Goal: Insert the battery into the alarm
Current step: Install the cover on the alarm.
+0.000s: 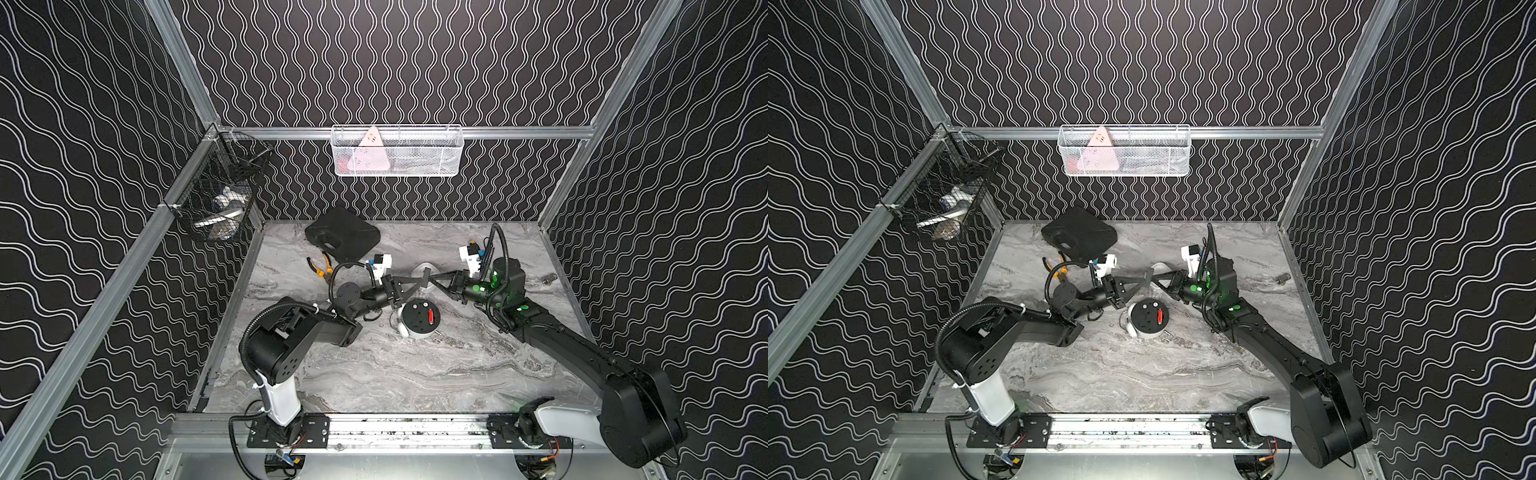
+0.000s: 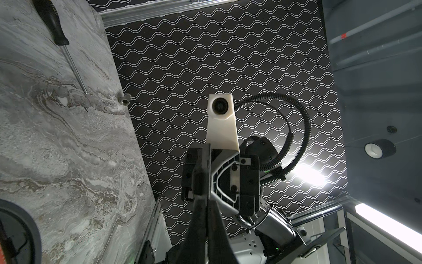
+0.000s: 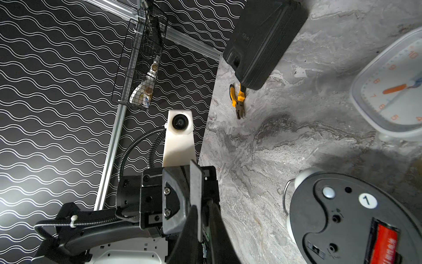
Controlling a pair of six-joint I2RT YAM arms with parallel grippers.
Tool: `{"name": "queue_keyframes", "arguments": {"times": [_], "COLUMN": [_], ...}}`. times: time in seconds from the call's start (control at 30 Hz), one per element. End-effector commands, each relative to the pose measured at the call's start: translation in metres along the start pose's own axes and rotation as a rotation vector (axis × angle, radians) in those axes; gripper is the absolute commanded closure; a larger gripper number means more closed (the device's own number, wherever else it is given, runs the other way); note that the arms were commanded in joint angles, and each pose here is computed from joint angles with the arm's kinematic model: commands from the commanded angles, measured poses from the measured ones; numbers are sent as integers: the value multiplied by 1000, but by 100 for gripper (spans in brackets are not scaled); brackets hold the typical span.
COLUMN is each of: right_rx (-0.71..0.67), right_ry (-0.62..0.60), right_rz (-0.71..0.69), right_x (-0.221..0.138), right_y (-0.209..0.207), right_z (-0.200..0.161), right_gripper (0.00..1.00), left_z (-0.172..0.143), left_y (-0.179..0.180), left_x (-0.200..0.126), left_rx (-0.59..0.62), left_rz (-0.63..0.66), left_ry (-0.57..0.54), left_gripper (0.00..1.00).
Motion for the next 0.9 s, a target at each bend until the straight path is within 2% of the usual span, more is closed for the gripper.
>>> {"name": "queue_keyframes", "arguments": {"times": [0.0, 0.47, 0.7, 0.87], "right_rx": [-40, -46, -48, -52], "right_ry": [-3, -3, -1, -5], "right_rz": [76, 81, 84, 83], "right_x": [-1, -3, -3, -4], "right_y": [14, 15, 15, 16], "right_z": [3, 1, 1, 1], "right_gripper": [89, 96, 99, 100], "left_z": [1, 1, 0, 1], "left_y": [-7, -5, -3, -3], "left_x": [1, 2, 2, 2], "left_rx": [-7, -23, -25, -25], "left_rz": [-39, -35, -32, -32], "left_ry": [16, 20, 18, 16], "left_gripper": [100, 100, 89, 74]}}
Point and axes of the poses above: each gripper's point midway between its finger pads, its own x axis out along the fingers, its own y axis along the line the jaws close on, z = x × y, the point moved 8 cm from there along -x, back along the fingers, and after that the axes turned 1 degree about x, right-handed, at the moved point
